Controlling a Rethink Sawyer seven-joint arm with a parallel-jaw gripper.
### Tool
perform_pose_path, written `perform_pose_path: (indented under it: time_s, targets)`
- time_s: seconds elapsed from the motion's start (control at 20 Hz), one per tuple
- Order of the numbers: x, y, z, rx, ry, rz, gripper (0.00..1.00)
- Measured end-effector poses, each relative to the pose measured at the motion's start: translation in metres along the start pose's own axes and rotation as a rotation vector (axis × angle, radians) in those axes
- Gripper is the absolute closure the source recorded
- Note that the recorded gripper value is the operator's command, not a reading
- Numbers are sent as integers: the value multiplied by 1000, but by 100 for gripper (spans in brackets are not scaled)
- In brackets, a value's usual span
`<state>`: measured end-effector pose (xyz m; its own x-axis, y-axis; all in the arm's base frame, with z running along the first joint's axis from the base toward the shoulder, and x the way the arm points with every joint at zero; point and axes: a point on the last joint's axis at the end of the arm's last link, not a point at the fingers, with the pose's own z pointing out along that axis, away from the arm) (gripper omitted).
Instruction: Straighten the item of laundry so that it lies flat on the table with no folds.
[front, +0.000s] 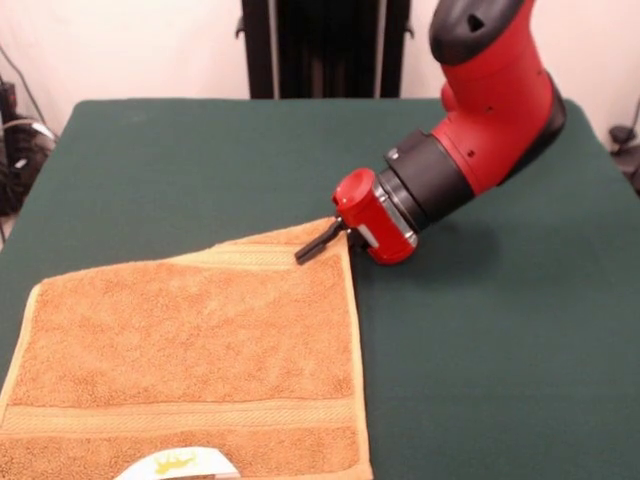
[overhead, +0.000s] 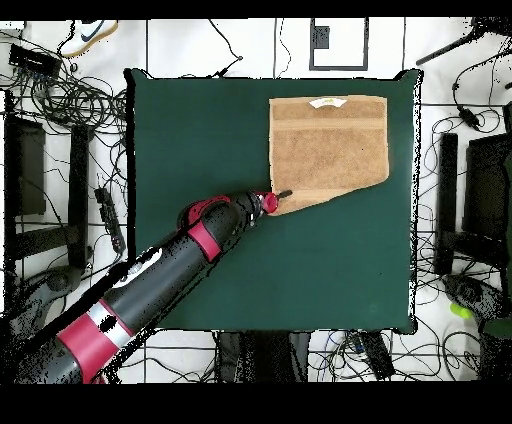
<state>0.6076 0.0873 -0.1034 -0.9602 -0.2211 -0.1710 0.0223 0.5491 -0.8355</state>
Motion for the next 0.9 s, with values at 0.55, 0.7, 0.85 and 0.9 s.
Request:
perform_pose_path:
  time_s: [0.55,0.7,0.85,0.9]
  targets:
    - [6,2,-15,-40,80,39,100]
    - [5,-1,-22,-86,110,88,100]
    - [4,-6,-28,-145,151,147,100]
    - [3,-7,-29,-155,158,157,100]
